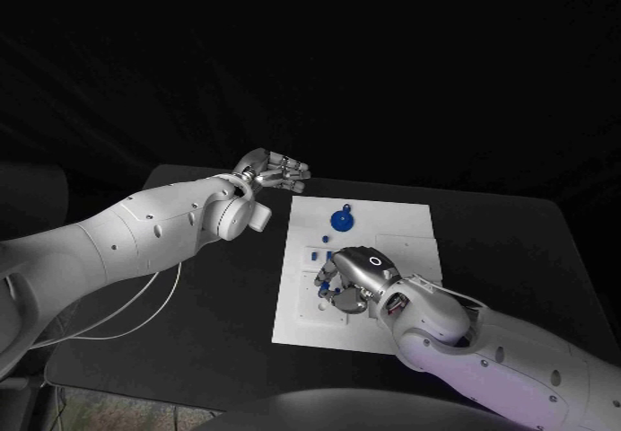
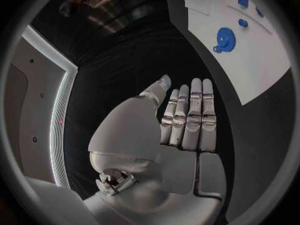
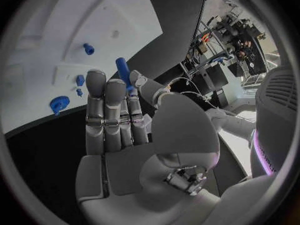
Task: Assemble the parts on the task board
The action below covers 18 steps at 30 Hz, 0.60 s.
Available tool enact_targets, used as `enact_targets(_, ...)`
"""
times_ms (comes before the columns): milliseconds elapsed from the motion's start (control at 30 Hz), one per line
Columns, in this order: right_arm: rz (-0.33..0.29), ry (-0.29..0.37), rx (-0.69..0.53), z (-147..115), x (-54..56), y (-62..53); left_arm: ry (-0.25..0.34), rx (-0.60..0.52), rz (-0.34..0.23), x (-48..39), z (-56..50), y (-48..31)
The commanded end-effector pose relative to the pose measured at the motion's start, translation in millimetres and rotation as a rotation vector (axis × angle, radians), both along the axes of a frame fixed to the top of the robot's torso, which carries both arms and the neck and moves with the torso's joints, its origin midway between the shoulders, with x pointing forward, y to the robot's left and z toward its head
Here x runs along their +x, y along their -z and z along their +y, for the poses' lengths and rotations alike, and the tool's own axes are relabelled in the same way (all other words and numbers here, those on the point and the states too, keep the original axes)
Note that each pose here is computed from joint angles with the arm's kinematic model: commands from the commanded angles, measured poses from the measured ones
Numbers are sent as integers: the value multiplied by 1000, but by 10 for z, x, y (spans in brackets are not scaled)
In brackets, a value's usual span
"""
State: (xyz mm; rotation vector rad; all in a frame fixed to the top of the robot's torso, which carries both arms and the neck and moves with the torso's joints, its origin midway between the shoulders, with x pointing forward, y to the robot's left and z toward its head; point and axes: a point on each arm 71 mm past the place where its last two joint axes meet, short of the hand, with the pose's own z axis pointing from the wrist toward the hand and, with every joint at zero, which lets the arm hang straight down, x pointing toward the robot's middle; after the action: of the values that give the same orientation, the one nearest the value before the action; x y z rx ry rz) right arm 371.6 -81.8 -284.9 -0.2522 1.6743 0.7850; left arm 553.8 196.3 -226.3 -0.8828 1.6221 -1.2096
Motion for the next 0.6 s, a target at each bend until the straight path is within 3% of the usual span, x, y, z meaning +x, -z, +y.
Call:
enact_targets(33, -35, -36, 5, 46, -27, 14, 17, -9, -2, -5, -38, -6)
enact_targets(600, -25, -32, -54, 54, -49, 220, 22, -10, 0, -9, -52, -3)
